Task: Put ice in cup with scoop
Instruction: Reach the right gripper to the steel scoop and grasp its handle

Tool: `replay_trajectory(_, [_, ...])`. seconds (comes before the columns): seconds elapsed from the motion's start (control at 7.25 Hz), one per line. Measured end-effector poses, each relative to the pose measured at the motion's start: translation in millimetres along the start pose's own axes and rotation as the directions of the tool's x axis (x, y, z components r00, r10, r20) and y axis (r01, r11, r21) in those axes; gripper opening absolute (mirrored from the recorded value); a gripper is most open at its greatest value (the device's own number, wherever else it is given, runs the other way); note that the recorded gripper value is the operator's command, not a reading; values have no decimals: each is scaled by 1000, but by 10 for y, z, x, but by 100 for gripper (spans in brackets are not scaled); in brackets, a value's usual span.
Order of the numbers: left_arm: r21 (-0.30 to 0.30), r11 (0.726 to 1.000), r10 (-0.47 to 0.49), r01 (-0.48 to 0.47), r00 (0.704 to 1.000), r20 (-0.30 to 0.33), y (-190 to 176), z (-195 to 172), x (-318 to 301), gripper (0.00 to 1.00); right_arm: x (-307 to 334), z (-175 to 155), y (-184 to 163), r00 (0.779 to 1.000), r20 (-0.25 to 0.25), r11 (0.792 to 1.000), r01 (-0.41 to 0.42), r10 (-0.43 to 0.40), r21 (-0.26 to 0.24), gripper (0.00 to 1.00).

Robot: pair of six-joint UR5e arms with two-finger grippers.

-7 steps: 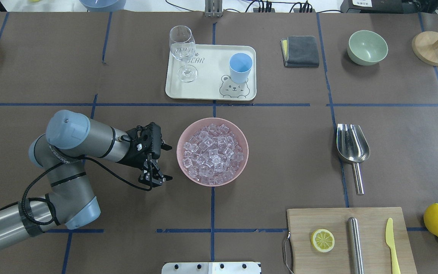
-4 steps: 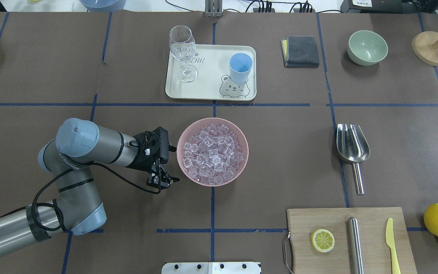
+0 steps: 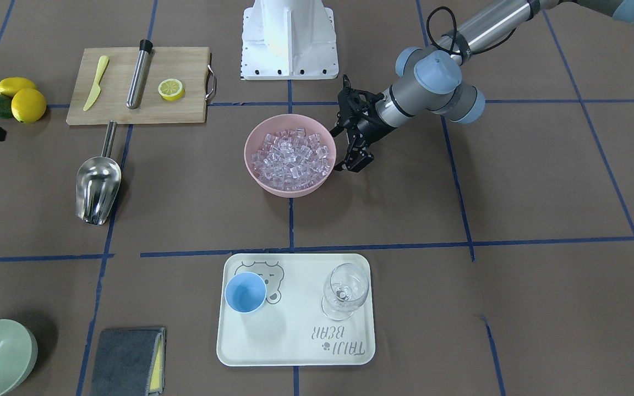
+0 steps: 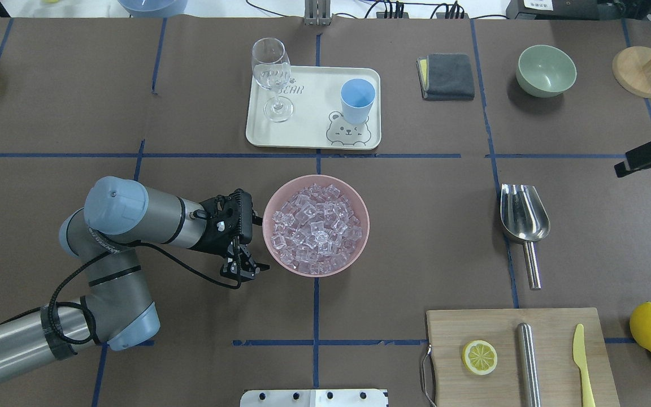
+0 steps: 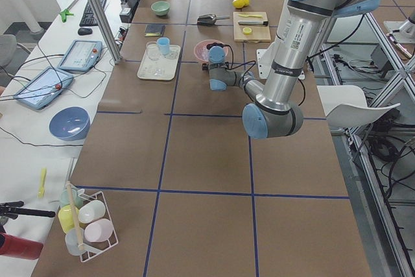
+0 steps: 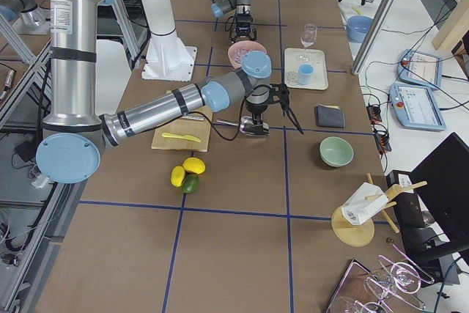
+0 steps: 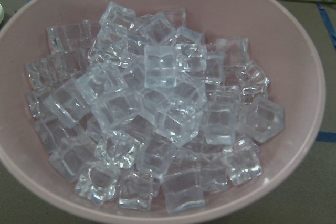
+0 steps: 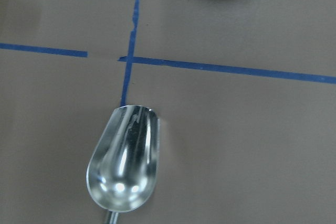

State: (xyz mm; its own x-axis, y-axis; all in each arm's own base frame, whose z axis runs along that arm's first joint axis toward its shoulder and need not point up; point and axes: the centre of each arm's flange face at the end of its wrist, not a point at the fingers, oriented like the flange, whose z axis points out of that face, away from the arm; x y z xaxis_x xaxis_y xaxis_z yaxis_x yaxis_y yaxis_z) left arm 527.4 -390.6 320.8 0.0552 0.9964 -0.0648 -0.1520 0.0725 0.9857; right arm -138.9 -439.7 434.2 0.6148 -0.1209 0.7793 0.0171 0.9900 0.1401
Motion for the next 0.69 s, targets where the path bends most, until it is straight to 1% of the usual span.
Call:
replay_trajectory(0.14, [0, 1000, 1, -1, 1000, 0, 3, -2, 0, 100, -320, 284, 113, 1000, -14, 1000, -26, 26, -5, 100])
replay_trajectory(0.28, [0, 1000, 2, -2, 1000, 0, 5, -4, -1, 100, -590, 604, 262, 997, -48, 998, -53, 52, -15, 100])
replay_trajectory(0.41, [0, 1000, 2, -2, 1000, 0, 5, -5, -2, 100, -774, 866, 409, 995, -80, 998, -57, 55, -24, 100])
replay_trajectory(0.55, [0, 1000, 3, -3, 1000, 1, 3, -6, -2, 100, -894, 1036, 532, 993, -96, 996, -74, 69, -40, 99])
replay_trajectory(0.69, [0, 1000, 3, -3, 1000, 1, 2, -7, -2, 100, -1009, 1176, 657, 988, -106, 992, -115, 109, -56, 97])
